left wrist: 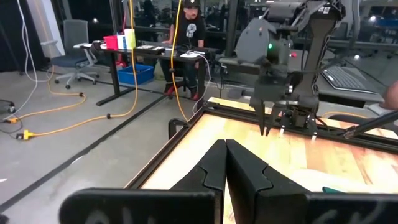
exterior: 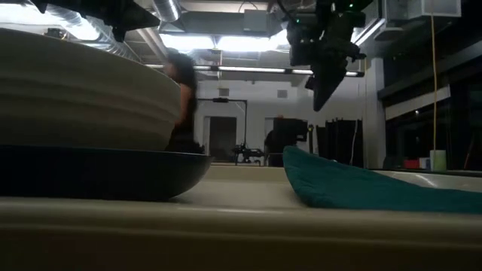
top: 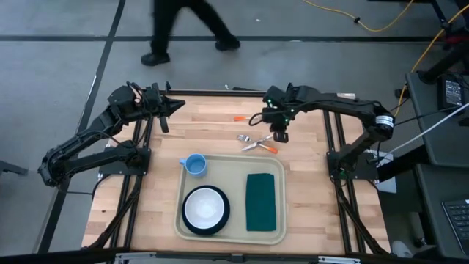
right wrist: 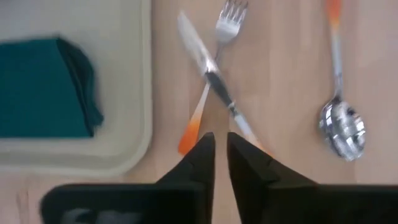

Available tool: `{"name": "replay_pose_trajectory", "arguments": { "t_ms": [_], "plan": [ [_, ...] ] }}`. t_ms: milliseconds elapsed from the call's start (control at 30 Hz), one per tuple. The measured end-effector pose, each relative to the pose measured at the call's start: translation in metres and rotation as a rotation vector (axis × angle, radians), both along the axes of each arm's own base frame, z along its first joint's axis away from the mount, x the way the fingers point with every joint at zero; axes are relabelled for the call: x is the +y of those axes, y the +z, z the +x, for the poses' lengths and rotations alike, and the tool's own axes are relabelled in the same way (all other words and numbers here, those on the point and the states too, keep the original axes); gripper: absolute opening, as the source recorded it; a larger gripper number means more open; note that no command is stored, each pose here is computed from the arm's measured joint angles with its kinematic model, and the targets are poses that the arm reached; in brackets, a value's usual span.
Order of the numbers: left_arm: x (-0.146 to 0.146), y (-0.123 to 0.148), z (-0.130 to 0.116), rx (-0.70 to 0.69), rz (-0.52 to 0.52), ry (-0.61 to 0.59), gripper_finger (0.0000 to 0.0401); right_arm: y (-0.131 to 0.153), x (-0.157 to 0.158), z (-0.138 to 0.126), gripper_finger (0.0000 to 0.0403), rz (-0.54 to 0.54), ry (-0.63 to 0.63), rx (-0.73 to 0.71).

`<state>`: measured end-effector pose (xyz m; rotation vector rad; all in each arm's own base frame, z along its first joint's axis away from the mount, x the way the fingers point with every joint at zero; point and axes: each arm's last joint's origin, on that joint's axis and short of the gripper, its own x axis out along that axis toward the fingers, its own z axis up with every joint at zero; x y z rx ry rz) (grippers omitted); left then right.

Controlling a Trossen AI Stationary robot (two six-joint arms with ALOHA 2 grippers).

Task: Set up tray
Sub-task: Put the orange knife on top of the green napkin on the gray tray

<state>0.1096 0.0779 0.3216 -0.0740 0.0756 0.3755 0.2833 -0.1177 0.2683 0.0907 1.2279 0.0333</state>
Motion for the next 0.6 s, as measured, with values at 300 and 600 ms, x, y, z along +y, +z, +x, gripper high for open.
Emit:
{"name": "replay_pose_trajectory", "arguments": {
  "t_ms": [300,600],
  "plan": [
    [0.0,-0.001,0.0,0.005,-0.004,0.0,0.0004,-0.016,-0.001,0.002,0.0109,0.004,0.126,0.093],
    [0.0,-0.001,0.0,0.005,-0.004,0.001,0.0004,-0.038,-0.005,0.012,0.0113,0.022,0.157,0.158]
  ]
}}
